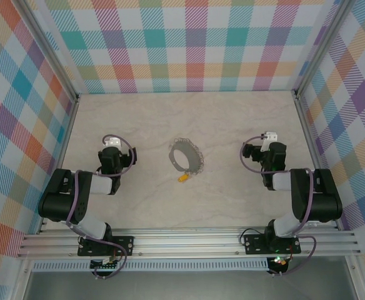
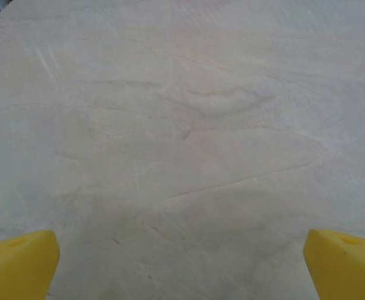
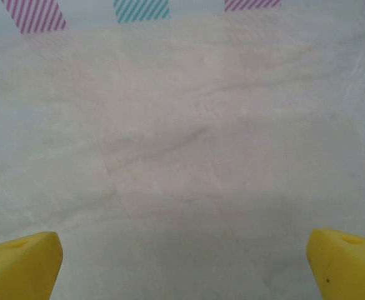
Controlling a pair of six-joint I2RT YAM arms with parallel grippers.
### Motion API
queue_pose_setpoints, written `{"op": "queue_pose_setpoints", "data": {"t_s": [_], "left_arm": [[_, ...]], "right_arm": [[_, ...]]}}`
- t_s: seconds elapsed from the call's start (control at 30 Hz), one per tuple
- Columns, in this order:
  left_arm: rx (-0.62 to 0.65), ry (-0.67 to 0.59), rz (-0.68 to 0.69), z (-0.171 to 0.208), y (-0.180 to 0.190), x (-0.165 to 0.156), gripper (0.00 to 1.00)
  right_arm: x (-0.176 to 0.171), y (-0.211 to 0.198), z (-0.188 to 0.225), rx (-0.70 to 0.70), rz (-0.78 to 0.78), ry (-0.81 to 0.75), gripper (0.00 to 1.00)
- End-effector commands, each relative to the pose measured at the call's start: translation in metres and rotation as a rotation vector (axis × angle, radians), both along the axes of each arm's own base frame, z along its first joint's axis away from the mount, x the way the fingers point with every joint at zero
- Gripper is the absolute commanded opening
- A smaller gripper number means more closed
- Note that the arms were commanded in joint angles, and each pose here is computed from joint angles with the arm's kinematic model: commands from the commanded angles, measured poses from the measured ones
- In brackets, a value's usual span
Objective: Put the keys on the keyring
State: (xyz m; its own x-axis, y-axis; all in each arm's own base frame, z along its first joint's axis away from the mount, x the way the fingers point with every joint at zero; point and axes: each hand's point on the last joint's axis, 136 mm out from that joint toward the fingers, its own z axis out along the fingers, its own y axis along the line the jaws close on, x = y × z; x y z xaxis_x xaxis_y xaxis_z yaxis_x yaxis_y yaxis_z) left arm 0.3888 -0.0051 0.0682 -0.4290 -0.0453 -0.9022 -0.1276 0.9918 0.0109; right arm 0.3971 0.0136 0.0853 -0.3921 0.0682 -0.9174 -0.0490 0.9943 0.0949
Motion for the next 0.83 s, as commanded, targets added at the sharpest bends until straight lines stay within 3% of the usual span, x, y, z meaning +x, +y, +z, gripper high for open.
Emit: {"op": "queue_pose_setpoints", "data": {"t_s": [0.0, 0.8], "left_arm": [[-0.022, -0.041, 0.0, 0.0118, 0.0009, 0.0079, 1.0], [-0.025, -0.045, 0.0, 0.0123, 0.0011, 0.0072, 1.0]], "right_arm": [[0.0012, 0.0088, 0.0052, 0.01, 0.064, -0.014, 1.0], [0.0007, 0.0114, 0.0061, 0.003, 0.075, -0.017, 1.0]]}}
